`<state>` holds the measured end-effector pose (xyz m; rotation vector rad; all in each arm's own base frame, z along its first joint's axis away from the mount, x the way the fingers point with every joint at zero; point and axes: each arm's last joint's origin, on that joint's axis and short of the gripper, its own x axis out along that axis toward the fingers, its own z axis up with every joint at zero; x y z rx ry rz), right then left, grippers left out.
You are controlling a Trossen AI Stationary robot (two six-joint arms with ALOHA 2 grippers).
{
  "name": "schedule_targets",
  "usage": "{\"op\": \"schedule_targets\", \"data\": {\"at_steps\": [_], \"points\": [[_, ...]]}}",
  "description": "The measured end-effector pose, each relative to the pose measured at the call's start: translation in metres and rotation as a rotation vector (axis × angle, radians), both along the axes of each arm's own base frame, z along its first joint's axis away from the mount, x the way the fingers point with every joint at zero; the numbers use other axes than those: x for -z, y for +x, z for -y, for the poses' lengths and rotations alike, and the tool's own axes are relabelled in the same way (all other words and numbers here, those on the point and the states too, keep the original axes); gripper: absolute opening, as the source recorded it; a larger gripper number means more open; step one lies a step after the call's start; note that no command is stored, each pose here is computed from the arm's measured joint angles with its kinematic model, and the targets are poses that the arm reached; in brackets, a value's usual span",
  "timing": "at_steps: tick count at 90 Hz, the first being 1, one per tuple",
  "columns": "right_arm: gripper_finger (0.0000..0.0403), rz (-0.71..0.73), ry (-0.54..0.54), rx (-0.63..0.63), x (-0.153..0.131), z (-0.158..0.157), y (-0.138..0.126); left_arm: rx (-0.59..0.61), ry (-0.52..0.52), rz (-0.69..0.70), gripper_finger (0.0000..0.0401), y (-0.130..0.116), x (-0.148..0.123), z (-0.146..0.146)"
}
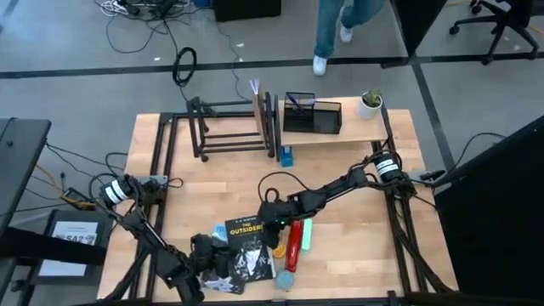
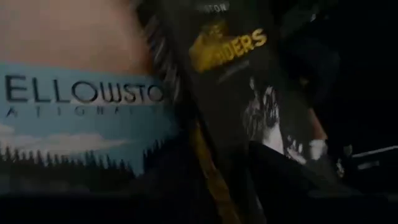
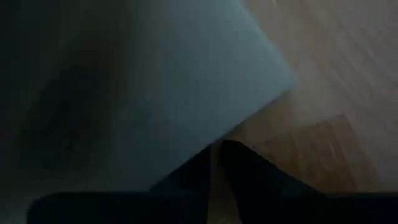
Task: Stock shelves
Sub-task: Put the black book on the book shelf
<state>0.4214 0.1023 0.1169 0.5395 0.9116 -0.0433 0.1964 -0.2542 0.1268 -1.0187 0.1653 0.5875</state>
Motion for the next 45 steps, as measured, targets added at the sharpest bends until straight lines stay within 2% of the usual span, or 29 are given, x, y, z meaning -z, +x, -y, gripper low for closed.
{"op": "schedule_targets", "data": {"at_steps": [14,25,34,45], "points": [[0.0036,0.002,0.0,-0.001,0.0,0.0,0.0001,-0.001,0.001,0.002,0.0178,0.0,-0.0001,0.0],[0.0036,0.002,-0.001,-0.001,0.0,0.0,0.0002,0.0,0.001,0.002,0.0178,-0.0002,-0.0002,0.0001],[0.0036,0.003,-0.002,-0.003,0.0,0.0,0.0002,0.009,0.003,-0.008,0.0155,-0.0023,-0.0006,0.0007],[0.0036,0.007,-0.013,-0.017,0.0,-0.0001,0.0002,0.014,0.003,-0.024,0.009,-0.004,-0.0045,-0.0009]]}}
